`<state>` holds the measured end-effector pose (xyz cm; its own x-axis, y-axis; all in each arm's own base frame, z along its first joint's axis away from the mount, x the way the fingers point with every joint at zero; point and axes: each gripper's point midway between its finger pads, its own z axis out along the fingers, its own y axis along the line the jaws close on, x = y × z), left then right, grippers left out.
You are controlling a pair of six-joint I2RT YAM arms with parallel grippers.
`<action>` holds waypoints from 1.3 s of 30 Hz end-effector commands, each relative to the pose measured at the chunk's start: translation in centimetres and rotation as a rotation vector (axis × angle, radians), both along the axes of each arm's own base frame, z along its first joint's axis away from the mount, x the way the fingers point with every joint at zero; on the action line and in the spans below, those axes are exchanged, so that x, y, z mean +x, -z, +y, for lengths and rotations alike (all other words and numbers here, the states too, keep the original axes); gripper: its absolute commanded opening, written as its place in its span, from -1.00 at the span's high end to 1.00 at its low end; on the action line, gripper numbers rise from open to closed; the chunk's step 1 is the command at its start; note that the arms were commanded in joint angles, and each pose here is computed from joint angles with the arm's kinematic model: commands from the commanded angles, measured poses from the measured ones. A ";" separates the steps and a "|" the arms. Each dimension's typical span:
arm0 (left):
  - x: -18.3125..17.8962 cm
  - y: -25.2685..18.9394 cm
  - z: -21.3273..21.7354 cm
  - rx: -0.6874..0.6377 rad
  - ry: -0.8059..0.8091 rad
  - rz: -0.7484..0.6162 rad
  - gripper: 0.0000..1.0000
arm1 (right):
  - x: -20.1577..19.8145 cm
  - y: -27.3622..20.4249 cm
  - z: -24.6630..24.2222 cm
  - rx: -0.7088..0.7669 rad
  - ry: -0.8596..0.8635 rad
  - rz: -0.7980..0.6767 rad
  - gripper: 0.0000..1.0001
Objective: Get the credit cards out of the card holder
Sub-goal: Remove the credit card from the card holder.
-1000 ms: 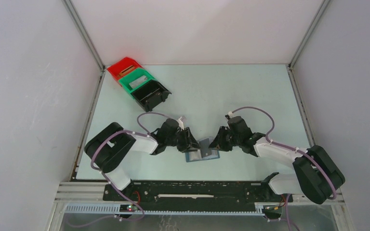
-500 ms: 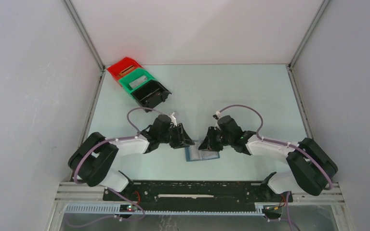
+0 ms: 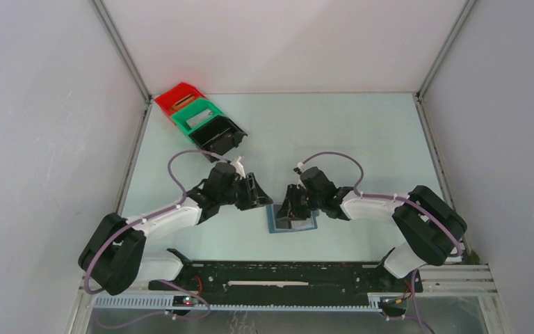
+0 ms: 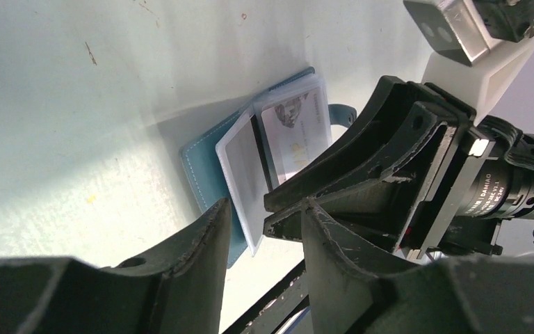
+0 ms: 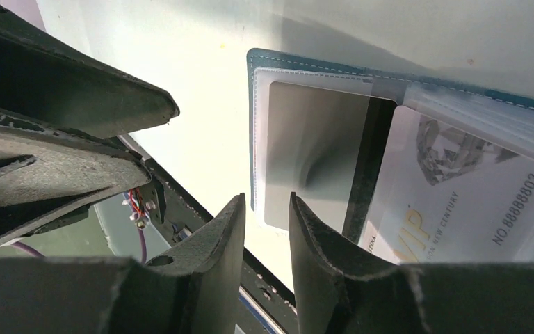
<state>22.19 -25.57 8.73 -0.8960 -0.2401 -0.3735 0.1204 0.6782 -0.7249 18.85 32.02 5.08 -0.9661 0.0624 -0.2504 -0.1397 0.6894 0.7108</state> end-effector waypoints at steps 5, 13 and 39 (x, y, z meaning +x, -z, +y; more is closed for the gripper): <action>0.2 -3.5 -3.3 -0.109 0.109 -0.054 0.06 | 1.8 -3.0 -1.6 -0.007 0.056 -0.108 0.24; -0.8 -4.5 -6.7 -0.215 0.190 -0.028 0.06 | 2.3 -2.0 -5.2 -0.036 0.136 -0.082 0.29; -1.2 7.1 -2.5 -0.086 0.027 0.173 0.10 | 2.3 -0.9 -2.0 0.082 0.116 0.015 0.38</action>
